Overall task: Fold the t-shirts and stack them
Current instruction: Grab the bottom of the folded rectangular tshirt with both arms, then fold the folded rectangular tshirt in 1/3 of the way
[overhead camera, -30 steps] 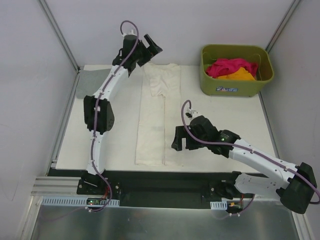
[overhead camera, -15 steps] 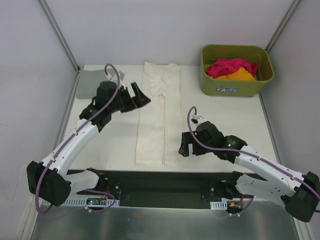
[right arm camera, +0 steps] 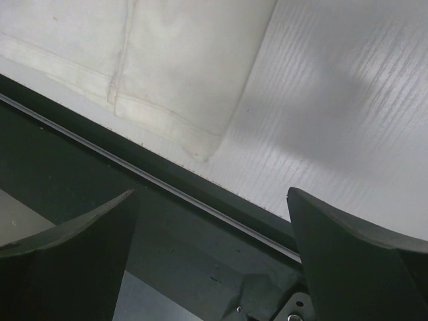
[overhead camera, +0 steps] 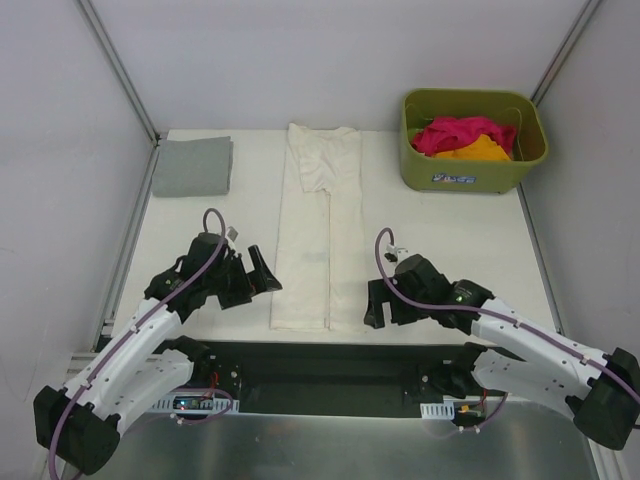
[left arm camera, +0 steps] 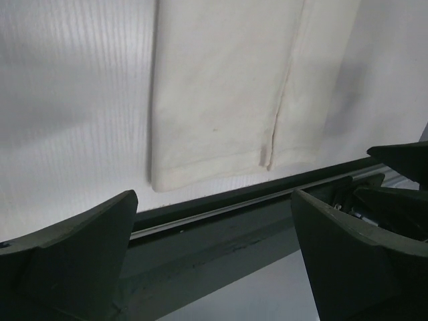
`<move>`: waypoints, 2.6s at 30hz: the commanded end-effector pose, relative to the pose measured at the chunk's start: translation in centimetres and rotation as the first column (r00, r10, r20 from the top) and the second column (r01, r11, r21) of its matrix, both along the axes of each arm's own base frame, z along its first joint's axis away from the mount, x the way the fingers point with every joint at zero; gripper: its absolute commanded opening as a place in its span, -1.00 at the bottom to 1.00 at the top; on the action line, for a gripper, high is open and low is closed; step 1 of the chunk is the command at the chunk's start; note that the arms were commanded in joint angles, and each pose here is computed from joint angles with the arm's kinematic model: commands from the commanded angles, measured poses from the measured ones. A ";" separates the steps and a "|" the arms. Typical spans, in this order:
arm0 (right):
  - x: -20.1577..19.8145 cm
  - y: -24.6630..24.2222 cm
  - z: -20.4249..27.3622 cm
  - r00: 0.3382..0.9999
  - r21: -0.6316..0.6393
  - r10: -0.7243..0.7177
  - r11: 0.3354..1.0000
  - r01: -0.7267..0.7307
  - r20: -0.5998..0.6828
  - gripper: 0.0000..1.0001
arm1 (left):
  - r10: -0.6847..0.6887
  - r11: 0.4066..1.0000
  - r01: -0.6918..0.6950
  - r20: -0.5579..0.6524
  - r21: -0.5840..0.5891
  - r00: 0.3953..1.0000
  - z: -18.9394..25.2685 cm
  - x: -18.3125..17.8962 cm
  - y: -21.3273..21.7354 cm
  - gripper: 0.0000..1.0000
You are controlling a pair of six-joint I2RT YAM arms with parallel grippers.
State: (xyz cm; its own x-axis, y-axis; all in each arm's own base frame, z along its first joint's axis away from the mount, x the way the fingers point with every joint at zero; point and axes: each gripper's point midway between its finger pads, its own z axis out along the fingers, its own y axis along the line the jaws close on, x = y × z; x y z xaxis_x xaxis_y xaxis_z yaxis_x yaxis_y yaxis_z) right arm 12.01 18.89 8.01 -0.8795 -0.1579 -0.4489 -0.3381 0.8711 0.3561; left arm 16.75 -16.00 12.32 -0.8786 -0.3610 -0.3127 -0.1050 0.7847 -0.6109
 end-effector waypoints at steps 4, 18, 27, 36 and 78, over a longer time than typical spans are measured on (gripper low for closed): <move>-1.7 -0.3 0.1 0.997 0.033 0.069 0.997 -0.068 -0.027 0.93 | -0.001 1.000 0.005 -0.193 0.016 0.981 -3.7 -4.5 0.9 0.97; -2.3 1.7 -1.6 0.980 0.047 0.156 0.987 -0.151 -0.127 0.94 | -0.014 0.999 0.029 -0.318 0.042 0.948 -7.3 -5.9 0.9 0.40; -1.7 4.4 -2.2 0.966 0.094 0.184 0.981 -0.170 -0.181 0.60 | -0.090 0.996 0.077 -0.337 -0.053 0.937 -8.0 -4.5 -1.9 0.08; -0.2 4.6 -4.8 0.974 0.016 0.110 0.994 -0.109 -0.198 0.14 | -0.086 0.995 0.103 -0.415 0.019 0.906 -10.4 -5.2 -1.9 -0.60; 7.7 6.5 7.1 0.993 0.085 0.040 0.995 -0.050 0.111 -0.99 | -0.092 0.993 0.091 -0.002 -0.071 0.996 2.0 3.7 -5.0 -1.00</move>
State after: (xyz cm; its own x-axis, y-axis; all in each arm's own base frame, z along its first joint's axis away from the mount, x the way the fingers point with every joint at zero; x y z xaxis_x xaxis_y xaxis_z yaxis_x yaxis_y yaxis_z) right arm 16.44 24.59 12.48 -0.8668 -0.1590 -0.4727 -0.3749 0.8328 0.4074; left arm 16.55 -20.78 12.48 -0.9476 -0.2727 -0.1666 -0.0948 0.7378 -0.6683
